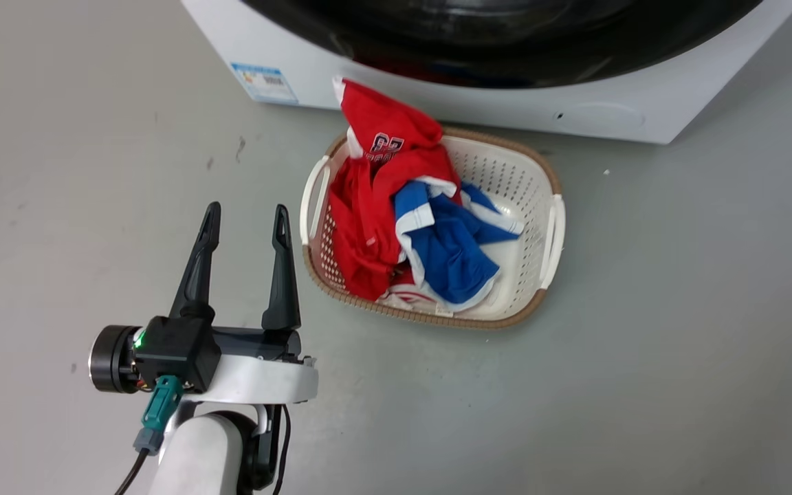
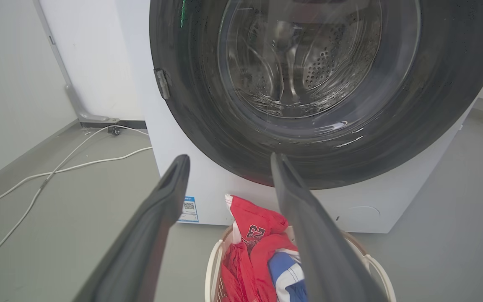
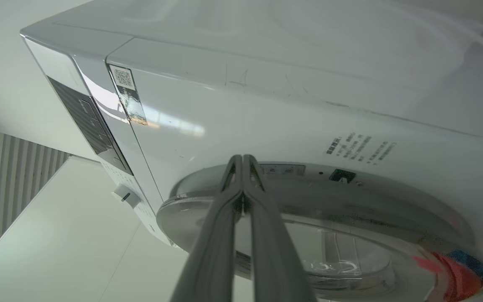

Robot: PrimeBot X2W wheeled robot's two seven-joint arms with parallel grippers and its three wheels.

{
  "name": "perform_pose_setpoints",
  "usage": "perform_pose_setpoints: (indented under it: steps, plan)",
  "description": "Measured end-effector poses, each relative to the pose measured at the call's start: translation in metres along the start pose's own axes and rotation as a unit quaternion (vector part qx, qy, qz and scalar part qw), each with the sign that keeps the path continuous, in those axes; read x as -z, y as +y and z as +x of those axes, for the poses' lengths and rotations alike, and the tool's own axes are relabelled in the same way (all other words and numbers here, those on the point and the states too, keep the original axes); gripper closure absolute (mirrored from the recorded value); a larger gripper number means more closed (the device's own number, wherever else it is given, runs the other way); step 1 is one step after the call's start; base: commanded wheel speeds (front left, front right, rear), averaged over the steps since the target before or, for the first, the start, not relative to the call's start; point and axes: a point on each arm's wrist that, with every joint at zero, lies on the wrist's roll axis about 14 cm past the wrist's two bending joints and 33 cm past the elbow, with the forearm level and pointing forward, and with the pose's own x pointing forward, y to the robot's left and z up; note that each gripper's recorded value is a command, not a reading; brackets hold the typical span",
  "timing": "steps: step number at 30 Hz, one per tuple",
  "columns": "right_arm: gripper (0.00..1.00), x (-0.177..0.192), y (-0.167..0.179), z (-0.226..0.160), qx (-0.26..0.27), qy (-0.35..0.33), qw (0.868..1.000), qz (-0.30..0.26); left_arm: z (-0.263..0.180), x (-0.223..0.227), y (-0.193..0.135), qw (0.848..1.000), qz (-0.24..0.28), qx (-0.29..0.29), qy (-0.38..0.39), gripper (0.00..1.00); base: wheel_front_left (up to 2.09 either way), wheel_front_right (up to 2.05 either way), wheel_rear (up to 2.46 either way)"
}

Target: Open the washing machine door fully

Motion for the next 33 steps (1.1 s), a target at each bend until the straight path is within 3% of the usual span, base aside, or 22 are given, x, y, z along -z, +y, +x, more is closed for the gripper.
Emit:
perform_pose_setpoints:
  steps: [9,19,26,33]
  plan:
    - [1.0,0.044,-0.003,0.054,-0.006,0.093,0.994,-0.048,0.006,0.018,0.008,1.0,0.0,-0.016,0.022,0.0,0.0,0.0,0.0]
    - [1.0,0.082,-0.024,0.084,0.023,0.186,0.975,-0.123,0.009,0.031,0.014,0.999,0.002,-0.028,0.036,0.0,0.0,0.0,0.0]
    - [1.0,0.098,-0.033,0.086,0.032,0.225,0.964,-0.136,0.011,0.034,0.016,0.999,0.002,-0.031,0.039,0.0,0.0,0.0,0.0]
    - [1.0,0.116,-0.053,0.059,0.057,0.276,0.949,-0.145,0.013,0.032,0.014,0.999,-0.001,-0.029,0.035,0.0,0.0,0.0,0.0]
